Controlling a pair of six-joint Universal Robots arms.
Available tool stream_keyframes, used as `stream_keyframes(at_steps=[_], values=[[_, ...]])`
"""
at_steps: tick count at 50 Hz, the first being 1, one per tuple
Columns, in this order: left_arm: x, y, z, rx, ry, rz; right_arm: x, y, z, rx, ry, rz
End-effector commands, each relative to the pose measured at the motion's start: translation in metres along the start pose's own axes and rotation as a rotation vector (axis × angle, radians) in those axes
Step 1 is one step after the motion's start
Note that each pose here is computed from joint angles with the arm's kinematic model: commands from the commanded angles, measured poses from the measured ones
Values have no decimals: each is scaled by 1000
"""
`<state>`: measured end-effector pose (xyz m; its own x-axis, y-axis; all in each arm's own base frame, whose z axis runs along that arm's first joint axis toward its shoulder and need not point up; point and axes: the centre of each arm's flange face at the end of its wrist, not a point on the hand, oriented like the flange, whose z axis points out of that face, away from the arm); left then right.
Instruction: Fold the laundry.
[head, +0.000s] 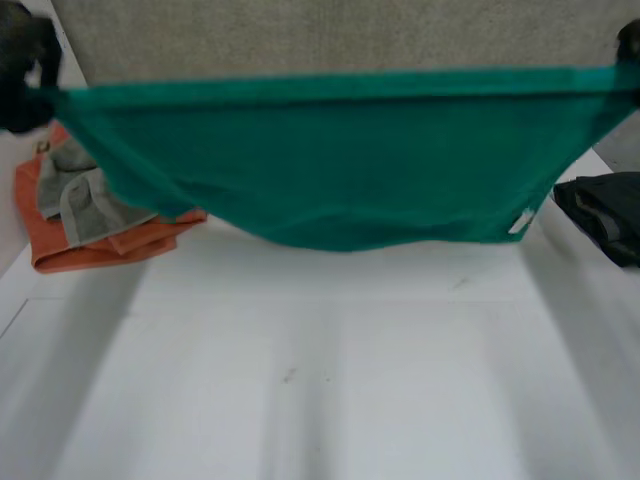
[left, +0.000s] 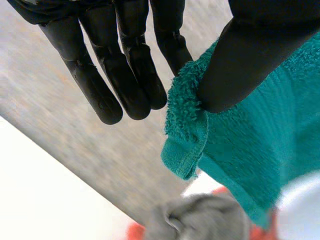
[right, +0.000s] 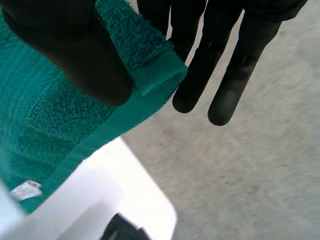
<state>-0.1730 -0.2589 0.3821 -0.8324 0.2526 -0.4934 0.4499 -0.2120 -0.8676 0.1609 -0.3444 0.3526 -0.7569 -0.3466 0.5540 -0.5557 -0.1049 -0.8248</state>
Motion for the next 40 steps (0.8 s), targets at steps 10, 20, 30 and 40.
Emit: stream_keyframes(at_steps=[10,20,30,40], values=[[6,44,64,-149,76,-8,-5,-5,10,50,-36,167],[-9,1,141,158,-46,14,-1,-37,86,350,279,161],[-59,-80,134,590,-333,-247,42,-95,80,855,524,310],[-24,-10,156,373,-260,-269,21,-58,94,646,403,317]])
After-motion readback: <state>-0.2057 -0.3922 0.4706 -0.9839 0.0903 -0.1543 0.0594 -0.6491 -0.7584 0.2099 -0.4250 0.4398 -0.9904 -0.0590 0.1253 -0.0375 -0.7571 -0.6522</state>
